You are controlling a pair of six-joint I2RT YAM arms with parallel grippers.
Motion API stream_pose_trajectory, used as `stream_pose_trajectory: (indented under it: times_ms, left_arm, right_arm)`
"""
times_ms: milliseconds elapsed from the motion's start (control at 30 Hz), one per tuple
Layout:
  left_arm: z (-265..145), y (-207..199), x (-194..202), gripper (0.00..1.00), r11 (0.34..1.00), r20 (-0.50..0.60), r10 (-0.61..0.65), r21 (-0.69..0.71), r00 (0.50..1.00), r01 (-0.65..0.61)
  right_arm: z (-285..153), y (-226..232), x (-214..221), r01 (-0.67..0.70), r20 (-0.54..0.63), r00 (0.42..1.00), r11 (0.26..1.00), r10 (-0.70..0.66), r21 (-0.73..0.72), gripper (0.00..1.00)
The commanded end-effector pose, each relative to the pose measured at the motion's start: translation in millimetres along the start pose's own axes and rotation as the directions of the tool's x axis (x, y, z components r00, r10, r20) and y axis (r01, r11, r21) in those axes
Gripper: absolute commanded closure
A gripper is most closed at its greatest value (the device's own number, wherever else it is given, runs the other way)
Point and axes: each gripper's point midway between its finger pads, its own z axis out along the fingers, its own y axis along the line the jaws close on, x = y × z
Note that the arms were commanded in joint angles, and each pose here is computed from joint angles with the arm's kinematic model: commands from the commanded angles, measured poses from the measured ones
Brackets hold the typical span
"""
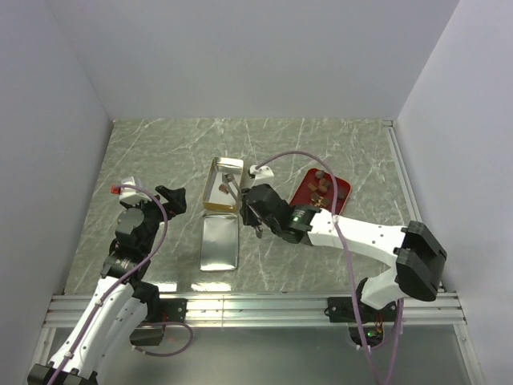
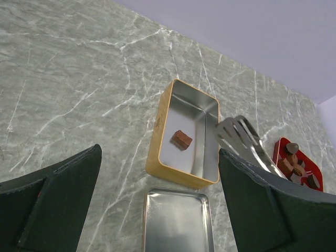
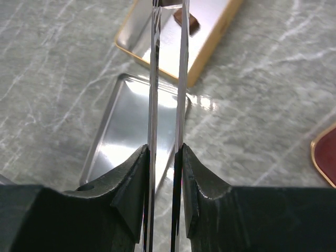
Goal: Pack the chocolate
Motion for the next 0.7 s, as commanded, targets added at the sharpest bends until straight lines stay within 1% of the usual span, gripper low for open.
stream_pose_trajectory:
  times_ms: [0, 67, 167, 233, 433, 667]
  left_arm:
    - [0, -8, -9, 0.01, 1.0, 0.025, -0.011, 0.026, 1.0, 0.01]
    - [0, -8, -10, 0.01, 1.0, 0.026, -0.01, 0.027, 1.0, 0.009]
    - [0, -8, -9, 0.01, 1.0, 0.023, -0.011, 0.025, 1.0, 0.01]
    - [0, -8, -9, 0.01, 1.0, 0.025, -0.011, 0.028, 1.0, 0.01]
    - [0, -9, -9, 0.01, 1.0, 0.023, -0.011, 0.029, 1.0, 0.01]
    - [0, -8, -9, 0.01, 1.0, 0.024, -0.011, 0.027, 1.0, 0.01]
  right_arm:
    - [1, 31, -34, -0.001, 0.081, 0.997, 0.996, 0.008, -0.087, 0.71]
    - [5, 33, -32, 0.004, 0.07, 0.998, 0.997, 0.002, -0.083, 0.68]
    - [9, 36, -34, 0.01, 0.068, 0.998, 0.996, -0.004, -0.087, 0.57]
    - [9, 37, -34, 0.013, 0.066, 0.998, 0.996, -0.008, -0.085, 0.55]
    - [7, 33, -35, 0.02, 0.072, 0.997, 0.997, -0.015, -0.072, 0.53]
    - [-3, 21, -36, 0.011, 0.084, 0.996, 0.999, -0.007, -0.041, 0.55]
